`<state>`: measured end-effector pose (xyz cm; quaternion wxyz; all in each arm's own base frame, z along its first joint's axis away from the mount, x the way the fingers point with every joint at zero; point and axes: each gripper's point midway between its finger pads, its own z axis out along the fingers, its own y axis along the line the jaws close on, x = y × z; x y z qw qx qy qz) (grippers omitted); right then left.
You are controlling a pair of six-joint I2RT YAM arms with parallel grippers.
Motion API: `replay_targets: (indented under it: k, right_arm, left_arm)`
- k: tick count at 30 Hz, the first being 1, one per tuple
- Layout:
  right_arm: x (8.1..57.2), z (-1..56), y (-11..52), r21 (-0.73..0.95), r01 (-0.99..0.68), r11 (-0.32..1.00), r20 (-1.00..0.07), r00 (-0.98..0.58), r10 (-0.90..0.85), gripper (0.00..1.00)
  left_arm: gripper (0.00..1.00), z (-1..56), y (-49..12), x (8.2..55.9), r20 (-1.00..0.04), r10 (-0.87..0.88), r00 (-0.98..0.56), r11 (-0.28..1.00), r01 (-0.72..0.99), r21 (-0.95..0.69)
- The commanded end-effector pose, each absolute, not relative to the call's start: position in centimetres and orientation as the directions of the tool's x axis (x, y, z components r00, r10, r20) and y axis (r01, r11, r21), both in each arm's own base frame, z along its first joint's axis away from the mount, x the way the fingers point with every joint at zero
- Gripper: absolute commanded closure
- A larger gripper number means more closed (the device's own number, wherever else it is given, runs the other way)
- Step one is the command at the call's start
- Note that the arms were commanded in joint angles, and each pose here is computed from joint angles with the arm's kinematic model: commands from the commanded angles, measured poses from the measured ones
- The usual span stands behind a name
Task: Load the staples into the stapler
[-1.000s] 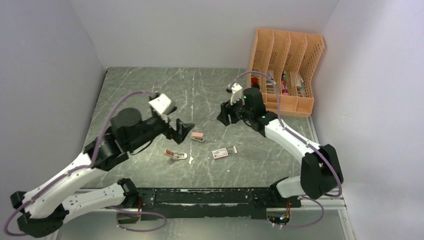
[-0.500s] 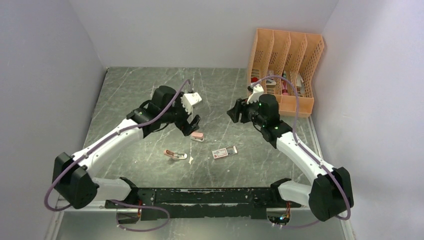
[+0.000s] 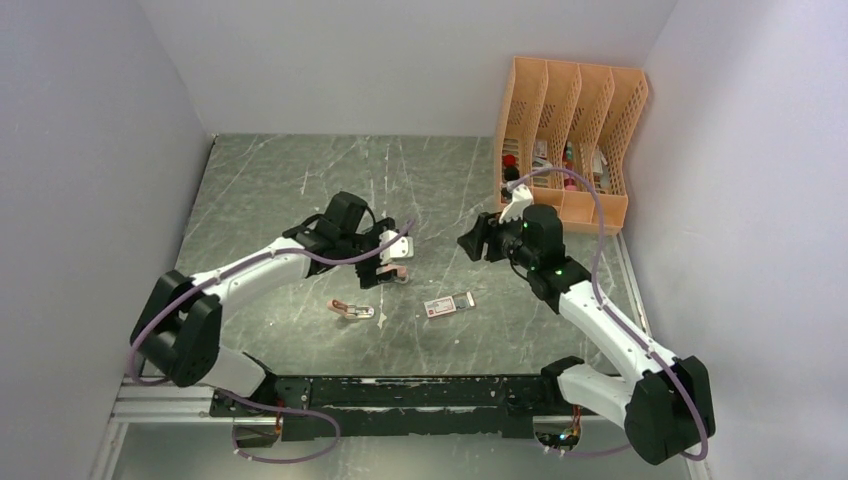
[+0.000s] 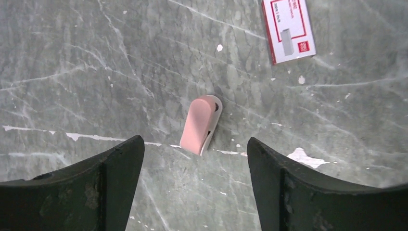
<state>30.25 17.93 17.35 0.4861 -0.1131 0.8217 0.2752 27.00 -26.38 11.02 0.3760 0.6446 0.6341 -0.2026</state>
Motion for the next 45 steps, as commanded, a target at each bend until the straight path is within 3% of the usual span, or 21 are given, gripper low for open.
replay_targets:
  k: [1, 8, 19, 37, 45]
  right_arm:
    - [28.6, 15.5, 17.2, 0.354, -0.428, 0.832, -0.832, -0.550, 0.072, 0.37]
    - [26.7, 13.3, 17.1, 0.382, -0.427, 0.820, -0.799, -0.599, 0.060, 0.37]
    - [26.6, 12.6, 17.1, 0.373, -0.433, 0.821, -0.792, -0.610, 0.039, 0.37]
    - [26.4, 12.3, 17.3, 0.382, -0.443, 0.811, -0.784, -0.620, 0.030, 0.37]
    - [26.4, 12.3, 17.2, 0.380, -0.441, 0.813, -0.785, -0.619, 0.031, 0.37]
  left_arm:
    - [0.20, 10.9, -28.2, 28.5, -0.721, 0.640, 0.266, -0.038, 0.948, 0.316]
    - [0.33, 9.5, -29.4, 28.9, -0.716, 0.640, 0.278, -0.105, 0.955, 0.276]
    - [0.36, 6.7, -29.9, 27.0, -0.642, 0.689, 0.335, -0.212, 0.941, 0.264]
    - [0.44, 4.4, -29.2, 27.2, -0.592, 0.739, 0.321, -0.226, 0.946, 0.230]
    - [0.55, 4.2, -29.5, 27.3, -0.600, 0.739, 0.308, -0.224, 0.951, 0.211]
